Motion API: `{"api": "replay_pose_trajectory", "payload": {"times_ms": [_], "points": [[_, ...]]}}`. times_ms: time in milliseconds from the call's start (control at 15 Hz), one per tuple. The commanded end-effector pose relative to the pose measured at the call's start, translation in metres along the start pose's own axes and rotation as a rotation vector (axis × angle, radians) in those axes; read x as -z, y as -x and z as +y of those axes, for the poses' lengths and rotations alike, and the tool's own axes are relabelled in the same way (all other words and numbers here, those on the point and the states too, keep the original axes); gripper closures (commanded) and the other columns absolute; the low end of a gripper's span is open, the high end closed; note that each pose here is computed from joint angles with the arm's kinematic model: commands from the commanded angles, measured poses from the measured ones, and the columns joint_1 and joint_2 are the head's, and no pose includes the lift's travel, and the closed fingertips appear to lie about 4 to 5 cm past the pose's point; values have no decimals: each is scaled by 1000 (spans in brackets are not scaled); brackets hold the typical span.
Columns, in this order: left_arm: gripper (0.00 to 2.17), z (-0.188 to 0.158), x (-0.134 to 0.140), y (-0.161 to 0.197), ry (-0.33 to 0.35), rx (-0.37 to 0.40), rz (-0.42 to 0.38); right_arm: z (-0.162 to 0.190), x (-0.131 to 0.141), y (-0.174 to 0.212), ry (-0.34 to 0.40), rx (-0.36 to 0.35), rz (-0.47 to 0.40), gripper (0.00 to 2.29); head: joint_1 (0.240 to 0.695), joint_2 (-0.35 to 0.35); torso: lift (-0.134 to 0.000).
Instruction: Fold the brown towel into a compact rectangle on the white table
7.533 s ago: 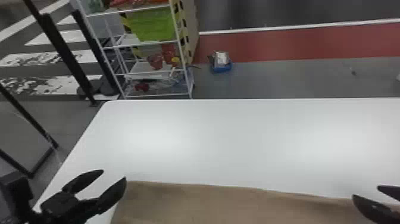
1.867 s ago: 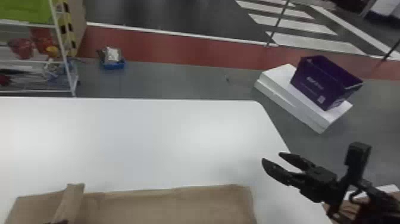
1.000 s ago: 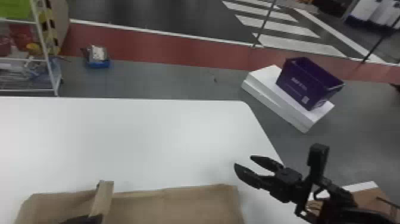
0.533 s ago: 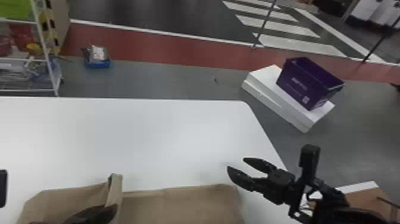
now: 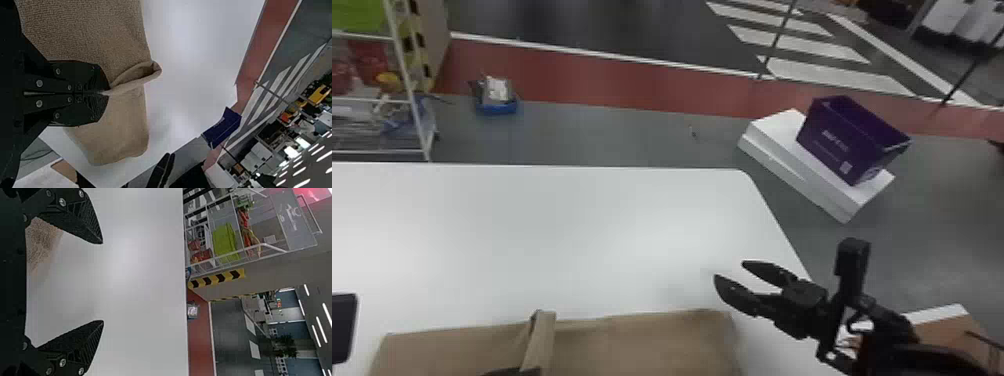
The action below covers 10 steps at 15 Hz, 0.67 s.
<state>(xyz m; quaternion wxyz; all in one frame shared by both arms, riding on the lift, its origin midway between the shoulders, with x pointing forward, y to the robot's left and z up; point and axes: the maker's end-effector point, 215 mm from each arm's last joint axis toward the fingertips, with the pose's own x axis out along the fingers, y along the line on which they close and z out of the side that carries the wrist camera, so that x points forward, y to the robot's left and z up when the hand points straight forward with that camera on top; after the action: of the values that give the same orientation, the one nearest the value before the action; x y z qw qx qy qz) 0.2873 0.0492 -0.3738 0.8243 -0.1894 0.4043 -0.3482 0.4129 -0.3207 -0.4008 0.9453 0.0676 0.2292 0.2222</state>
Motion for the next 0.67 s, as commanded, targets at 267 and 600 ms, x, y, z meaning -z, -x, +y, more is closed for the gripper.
{"api": "replay_pose_trajectory", "payload": {"times_ms": [267, 600], "points": [[1312, -14, -12, -18, -59, -2, -39, -4, 0, 1, 0, 0, -2, 178, 695, -350, -124], [475, -14, 5, -34, -53, -6, 8, -5, 0, 7, -9, -7, -12, 164, 695, -350, -124]]}}
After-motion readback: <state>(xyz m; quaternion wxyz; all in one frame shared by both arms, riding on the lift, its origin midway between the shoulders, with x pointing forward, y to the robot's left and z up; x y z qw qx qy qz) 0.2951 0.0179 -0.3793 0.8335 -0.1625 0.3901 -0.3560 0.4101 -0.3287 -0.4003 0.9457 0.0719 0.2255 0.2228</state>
